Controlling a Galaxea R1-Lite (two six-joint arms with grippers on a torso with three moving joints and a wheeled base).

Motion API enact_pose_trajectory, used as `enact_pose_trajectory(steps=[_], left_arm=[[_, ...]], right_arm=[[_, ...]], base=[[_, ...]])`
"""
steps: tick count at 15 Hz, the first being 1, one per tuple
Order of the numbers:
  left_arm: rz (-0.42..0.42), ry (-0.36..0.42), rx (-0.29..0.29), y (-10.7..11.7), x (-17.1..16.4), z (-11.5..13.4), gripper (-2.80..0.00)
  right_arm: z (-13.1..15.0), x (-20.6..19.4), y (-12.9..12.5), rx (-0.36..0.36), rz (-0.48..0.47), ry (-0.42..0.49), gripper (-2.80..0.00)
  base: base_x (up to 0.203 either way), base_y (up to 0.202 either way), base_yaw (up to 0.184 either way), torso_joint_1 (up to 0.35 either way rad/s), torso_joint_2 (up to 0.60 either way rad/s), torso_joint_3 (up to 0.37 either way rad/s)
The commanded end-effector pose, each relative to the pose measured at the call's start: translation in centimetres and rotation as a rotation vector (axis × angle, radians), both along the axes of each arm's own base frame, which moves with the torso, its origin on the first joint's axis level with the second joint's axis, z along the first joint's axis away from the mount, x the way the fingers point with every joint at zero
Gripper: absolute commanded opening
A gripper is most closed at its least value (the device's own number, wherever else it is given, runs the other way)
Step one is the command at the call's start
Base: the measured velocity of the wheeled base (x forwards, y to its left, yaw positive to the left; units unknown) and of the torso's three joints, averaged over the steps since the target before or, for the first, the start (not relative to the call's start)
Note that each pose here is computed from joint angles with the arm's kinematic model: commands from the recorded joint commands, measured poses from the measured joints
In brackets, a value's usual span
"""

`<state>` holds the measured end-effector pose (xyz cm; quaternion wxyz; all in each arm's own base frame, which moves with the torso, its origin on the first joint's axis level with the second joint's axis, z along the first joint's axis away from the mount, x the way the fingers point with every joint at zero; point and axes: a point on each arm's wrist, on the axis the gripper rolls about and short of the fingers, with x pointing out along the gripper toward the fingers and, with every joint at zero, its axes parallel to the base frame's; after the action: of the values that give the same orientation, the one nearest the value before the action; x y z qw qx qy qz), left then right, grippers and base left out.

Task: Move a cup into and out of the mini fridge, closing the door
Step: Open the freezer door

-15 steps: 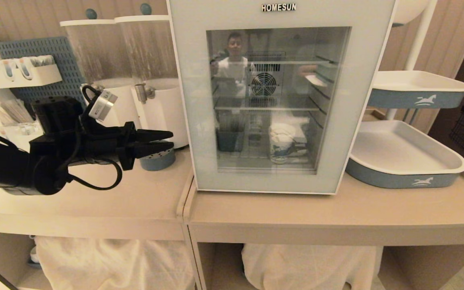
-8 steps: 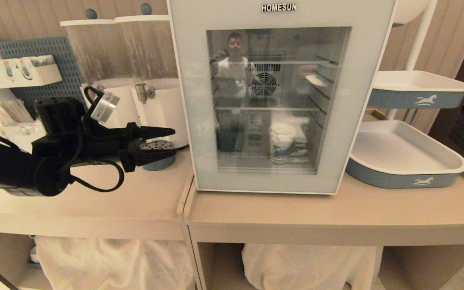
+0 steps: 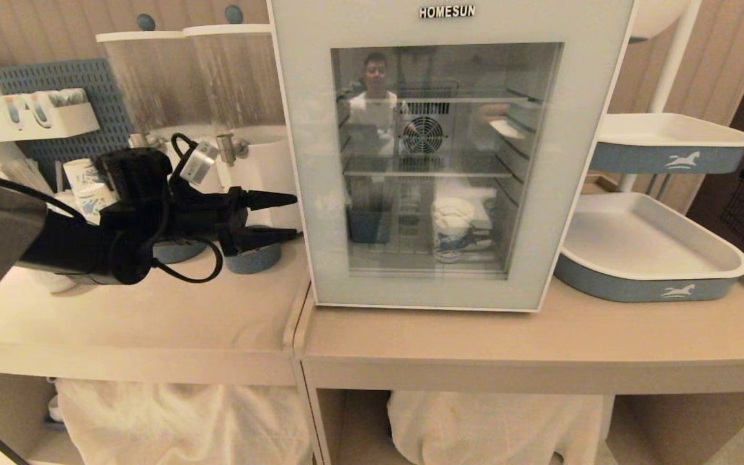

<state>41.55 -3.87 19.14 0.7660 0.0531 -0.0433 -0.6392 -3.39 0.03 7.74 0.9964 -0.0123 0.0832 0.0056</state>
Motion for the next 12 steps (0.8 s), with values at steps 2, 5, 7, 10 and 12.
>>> enact_pose_trajectory(steps=[2,5,7,10,12], left_arm=[[-0.030,0.017,0.001,-1.0,0.9,-1.3,0.00],[-0.045,0.016,0.001,-1.7,1.1,-1.4,0.00],[-0.049,0.017,0.001,-1.9,1.1,-1.4,0.00],[-0.056,0.026,0.001,-1.9,0.6,-1.4,0.00],[-0.098,0.045,0.001,-1.8,-0.4,-1.4,0.00]], right_arm=[[0.0,0.0,0.0,0.001,0.000,0.003,-2.80],[0.0,0.0,0.0,0.001,0.000,0.004,-2.80],[-0.1,0.0,0.0,0.004,-0.001,0.005,-2.80],[0.0,0.0,0.0,0.004,-0.001,0.004,-2.80],[0.0,0.0,0.0,0.001,0.000,0.003,-2.80]], base=[[0.000,0.000,0.000,0.000,0.00,0.000],[0.000,0.000,0.000,0.000,0.00,0.000],[0.000,0.000,0.000,0.000,0.00,0.000],[0.000,0.000,0.000,0.000,0.00,0.000],[0.000,0.000,0.000,0.000,0.00,0.000]])
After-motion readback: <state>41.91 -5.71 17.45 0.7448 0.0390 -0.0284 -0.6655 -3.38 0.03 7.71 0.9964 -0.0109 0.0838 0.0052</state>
